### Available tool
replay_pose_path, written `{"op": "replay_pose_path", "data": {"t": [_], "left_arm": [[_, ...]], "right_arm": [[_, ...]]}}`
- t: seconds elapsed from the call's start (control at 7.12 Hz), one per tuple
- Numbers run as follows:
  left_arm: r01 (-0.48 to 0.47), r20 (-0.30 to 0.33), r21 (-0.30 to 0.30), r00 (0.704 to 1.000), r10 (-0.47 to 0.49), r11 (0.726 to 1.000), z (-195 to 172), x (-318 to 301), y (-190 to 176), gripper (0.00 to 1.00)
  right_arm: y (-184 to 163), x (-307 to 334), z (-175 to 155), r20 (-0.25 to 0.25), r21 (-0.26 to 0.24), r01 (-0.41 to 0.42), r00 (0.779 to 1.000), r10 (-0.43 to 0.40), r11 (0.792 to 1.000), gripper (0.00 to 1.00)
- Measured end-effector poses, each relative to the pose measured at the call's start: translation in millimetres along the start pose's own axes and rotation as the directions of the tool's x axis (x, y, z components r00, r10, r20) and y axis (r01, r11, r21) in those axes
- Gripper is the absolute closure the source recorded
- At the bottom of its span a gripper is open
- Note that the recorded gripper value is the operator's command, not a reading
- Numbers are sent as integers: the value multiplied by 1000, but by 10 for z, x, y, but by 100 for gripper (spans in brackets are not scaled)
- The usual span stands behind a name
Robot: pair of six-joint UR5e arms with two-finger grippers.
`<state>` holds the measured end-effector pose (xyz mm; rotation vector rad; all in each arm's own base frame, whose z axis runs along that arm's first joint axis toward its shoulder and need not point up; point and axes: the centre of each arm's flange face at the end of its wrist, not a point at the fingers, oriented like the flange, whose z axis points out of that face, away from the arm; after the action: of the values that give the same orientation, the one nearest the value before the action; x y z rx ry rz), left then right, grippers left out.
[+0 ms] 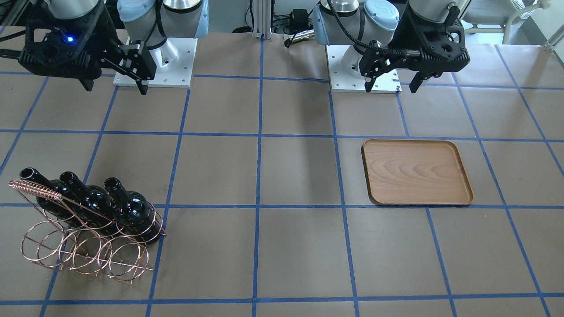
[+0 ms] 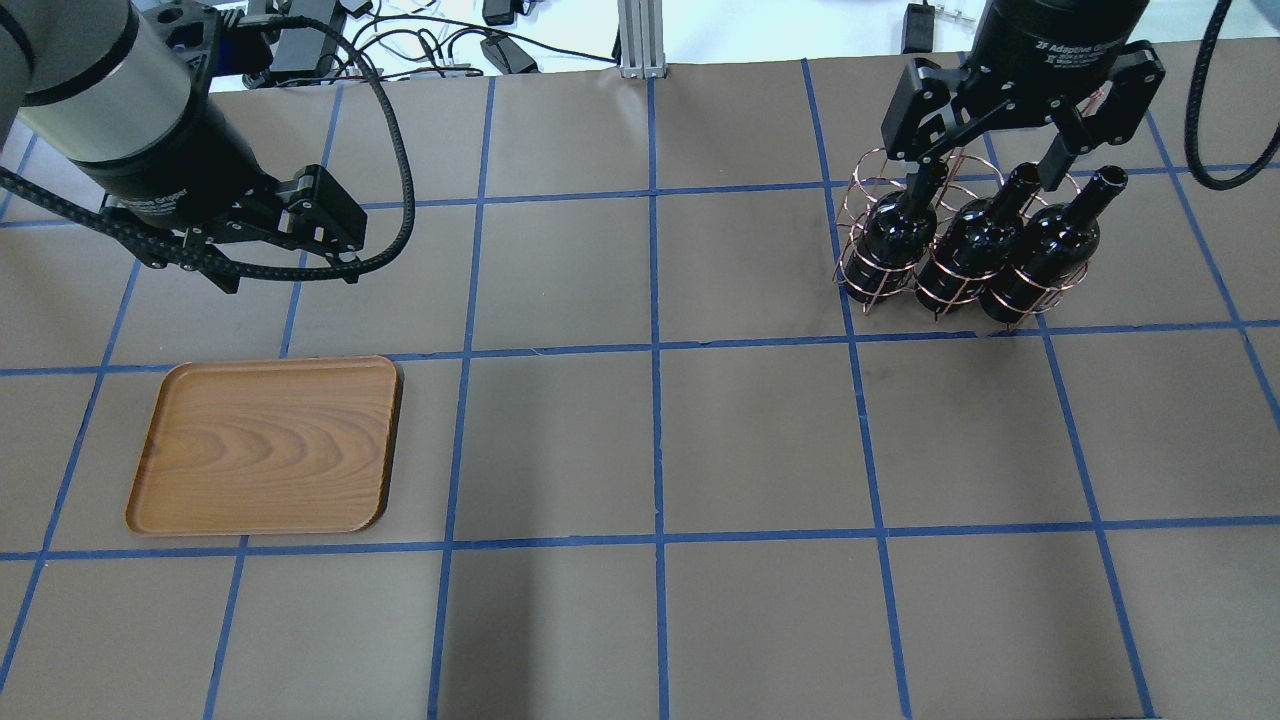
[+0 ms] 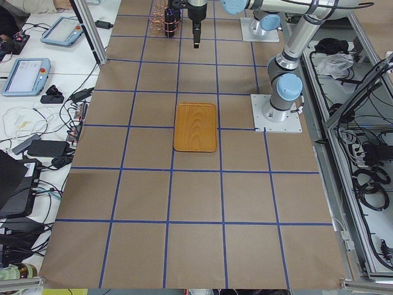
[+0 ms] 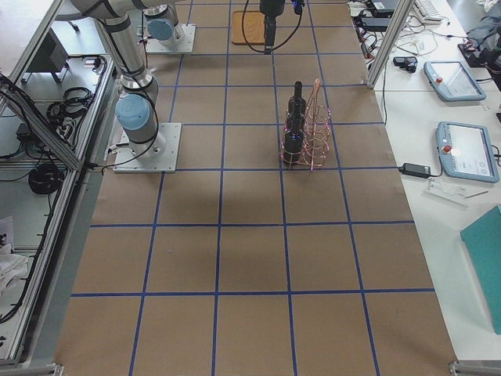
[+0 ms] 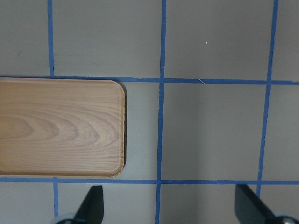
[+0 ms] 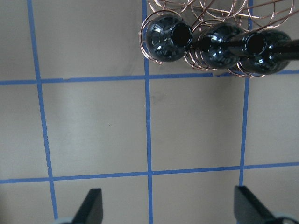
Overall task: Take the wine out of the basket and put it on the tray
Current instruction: 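Lower the right gripper over the middle wine bottle in the copper rack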
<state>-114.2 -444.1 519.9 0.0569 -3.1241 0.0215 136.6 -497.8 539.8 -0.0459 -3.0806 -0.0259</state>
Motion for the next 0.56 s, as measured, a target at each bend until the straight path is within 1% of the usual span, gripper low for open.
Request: {"op": "replay_pose_path", "data": {"t": [0.14,0.28,0.42,0.56], "left_arm": [[1,1,-4,1000,-1,1000,-5,-8,13,0],[4,4,-16,1000,-4,1000,-1,-25,34,0],[6,26,-41,1000,-5,999,7,-53,80,0],[5,58,-63,998,-1,998,15,-78,122,0]], "right_arm": [[-95,114,118,-3,31,-23,1000,23,999,0],[-184,340,287,-1,36,-62,998,62,997,0],[-271,601,456,0,50,-105,994,105,993,0],[-352,773,613,-4,68,-136,991,137,988,4]]}}
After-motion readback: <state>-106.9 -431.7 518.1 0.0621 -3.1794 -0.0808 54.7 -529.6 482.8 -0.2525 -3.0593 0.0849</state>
